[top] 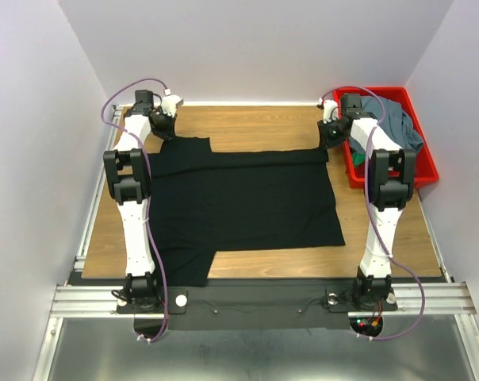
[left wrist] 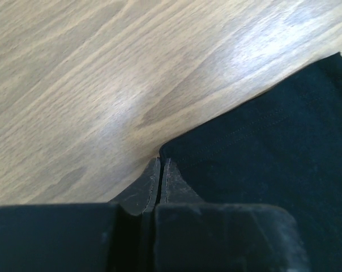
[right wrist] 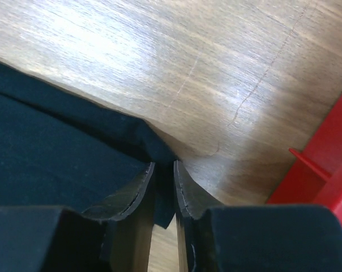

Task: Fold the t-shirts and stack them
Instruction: Fold the tshirt

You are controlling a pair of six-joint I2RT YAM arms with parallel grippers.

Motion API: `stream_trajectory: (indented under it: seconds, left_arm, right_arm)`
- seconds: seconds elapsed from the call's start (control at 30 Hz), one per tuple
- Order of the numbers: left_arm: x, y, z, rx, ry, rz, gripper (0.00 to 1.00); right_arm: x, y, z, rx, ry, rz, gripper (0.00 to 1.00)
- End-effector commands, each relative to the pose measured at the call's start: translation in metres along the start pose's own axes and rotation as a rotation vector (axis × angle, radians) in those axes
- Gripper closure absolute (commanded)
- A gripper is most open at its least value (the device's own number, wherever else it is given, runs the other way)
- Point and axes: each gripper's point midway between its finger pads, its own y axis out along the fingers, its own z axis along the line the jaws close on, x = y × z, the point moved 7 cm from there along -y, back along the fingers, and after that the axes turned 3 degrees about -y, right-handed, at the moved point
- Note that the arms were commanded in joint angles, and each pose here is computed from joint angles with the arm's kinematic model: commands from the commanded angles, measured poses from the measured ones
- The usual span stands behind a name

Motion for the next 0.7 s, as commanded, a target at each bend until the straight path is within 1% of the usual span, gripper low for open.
stream_trajectory:
  seconds: [0.0, 0.07, 0.1, 0.17, 0.2, 0.23, 0.27, 0.3, 0.33, 0.37, 0.4, 0.43, 0.47, 0.5, 0.53, 0.63, 0.67]
  left_arm:
    - [0.056, -0.064, -0.013, -0.014, 0.073, -0.151, 1.00]
    - [0.058, -0.074, -0.019, -0.028, 0.093, -0.162, 1.00]
    - [0.065, -0.086, -0.025, -0.036, 0.112, -0.184, 1.00]
    - [0.060, -0.093, -0.032, -0.051, 0.130, -0.177, 1.00]
    - [0.059, -0.103, -0.036, -0.054, 0.139, -0.175, 1.00]
    - [0.065, -0.111, -0.038, -0.048, 0.159, -0.192, 1.00]
    - [0.056, -0.111, -0.042, -0.062, 0.157, -0.168, 1.00]
    - [0.059, -0.123, -0.047, -0.061, 0.199, -0.182, 1.00]
    - [0.047, -0.122, -0.051, -0.076, 0.195, -0.155, 1.00]
    - [0.043, -0.125, -0.054, -0.079, 0.206, -0.148, 1.00]
    - [0.045, -0.138, -0.059, -0.071, 0.243, -0.160, 1.00]
    - [0.030, -0.136, -0.064, -0.090, 0.242, -0.128, 1.00]
    - [0.025, -0.138, -0.068, -0.095, 0.252, -0.120, 1.00]
    - [0.025, -0.152, -0.072, -0.086, 0.295, -0.133, 1.00]
    - [0.007, -0.149, -0.078, -0.106, 0.292, -0.101, 1.00]
    - [-0.008, -0.166, -0.093, -0.110, 0.352, -0.100, 1.00]
    - [-0.027, -0.161, -0.097, -0.127, 0.366, -0.067, 1.00]
  right_arm:
    - [0.021, -0.031, 0.002, -0.024, -0.031, -0.064, 0.78]
    - [0.022, -0.034, 0.002, -0.027, -0.037, -0.066, 0.78]
    - [0.022, -0.036, 0.002, -0.030, -0.039, -0.068, 0.78]
    - [0.022, -0.038, 0.003, -0.031, -0.048, -0.066, 0.78]
    - [0.020, -0.039, 0.004, -0.030, -0.050, -0.064, 0.79]
    - [0.021, -0.041, 0.004, -0.033, -0.055, -0.067, 0.79]
    - [0.019, -0.041, 0.004, -0.030, -0.053, -0.061, 0.82]
    - [0.018, -0.042, 0.005, -0.031, -0.058, -0.058, 0.83]
    - [0.017, -0.044, 0.005, -0.033, -0.061, -0.056, 0.87]
    - [0.016, -0.044, 0.006, -0.034, -0.071, -0.052, 0.89]
    - [0.015, -0.046, 0.006, -0.037, -0.076, -0.051, 0.91]
    - [0.013, -0.049, 0.007, -0.039, -0.089, -0.047, 0.95]
    - [0.011, -0.051, 0.008, -0.039, -0.094, -0.046, 0.97]
    - [0.010, -0.053, 0.009, -0.038, -0.101, -0.044, 0.99]
    - [0.008, -0.055, 0.010, -0.037, -0.108, -0.041, 1.00]
    - [-0.003, -0.059, 0.015, -0.028, -0.134, -0.020, 1.00]
    - [-0.006, -0.060, 0.016, -0.024, -0.144, -0.015, 0.99]
